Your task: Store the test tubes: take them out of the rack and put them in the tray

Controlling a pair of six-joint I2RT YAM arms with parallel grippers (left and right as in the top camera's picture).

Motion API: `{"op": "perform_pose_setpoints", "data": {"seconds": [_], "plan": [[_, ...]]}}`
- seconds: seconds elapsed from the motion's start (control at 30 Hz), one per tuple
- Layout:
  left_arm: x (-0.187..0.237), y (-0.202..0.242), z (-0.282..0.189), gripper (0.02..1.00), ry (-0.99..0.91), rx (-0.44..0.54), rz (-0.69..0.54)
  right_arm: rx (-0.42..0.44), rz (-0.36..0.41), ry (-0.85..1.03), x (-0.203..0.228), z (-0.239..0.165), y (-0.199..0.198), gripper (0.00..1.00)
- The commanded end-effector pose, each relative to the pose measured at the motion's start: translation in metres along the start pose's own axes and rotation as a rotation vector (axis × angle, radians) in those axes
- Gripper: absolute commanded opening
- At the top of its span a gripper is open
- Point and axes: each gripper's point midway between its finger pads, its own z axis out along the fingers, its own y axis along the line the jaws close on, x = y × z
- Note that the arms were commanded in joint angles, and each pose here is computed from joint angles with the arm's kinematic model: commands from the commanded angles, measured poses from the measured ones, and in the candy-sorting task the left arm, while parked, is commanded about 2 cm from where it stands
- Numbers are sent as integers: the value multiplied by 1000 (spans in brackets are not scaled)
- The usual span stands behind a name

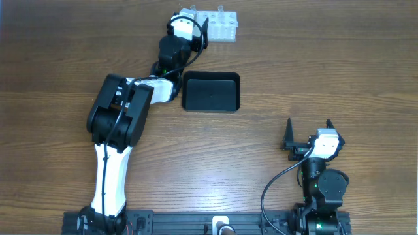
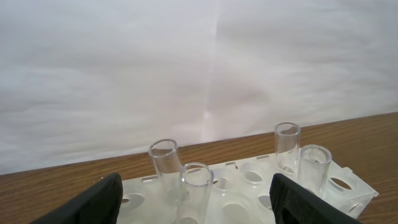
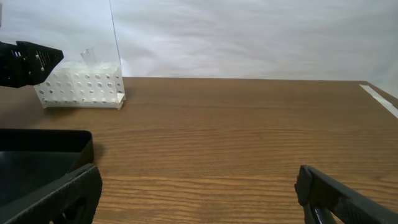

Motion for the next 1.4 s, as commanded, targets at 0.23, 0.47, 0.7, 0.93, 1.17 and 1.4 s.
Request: {"op": "perform_pose_setpoints", "data": {"seconds": [0.23,0.47,0.7,0.93,1.17,1.4], "plan": [[7,2,5,776,-1,-17,-3,15,3,10,4,0,-3,991],[8,-4,18,812,-23,-24,25,15,3,10,4,0,-3,991],[8,-2,19,739,-25,-40,25,15,3,10,4,0,-3,991],[8,-1,19,678,-25,-46,25,15,3,10,4,0,-3,991],[7,5,19,581,-27,-82,24,15,3,10,4,0,-3,993],[7,5,19,492,-28,-82,24,15,3,10,4,0,-3,993]]}}
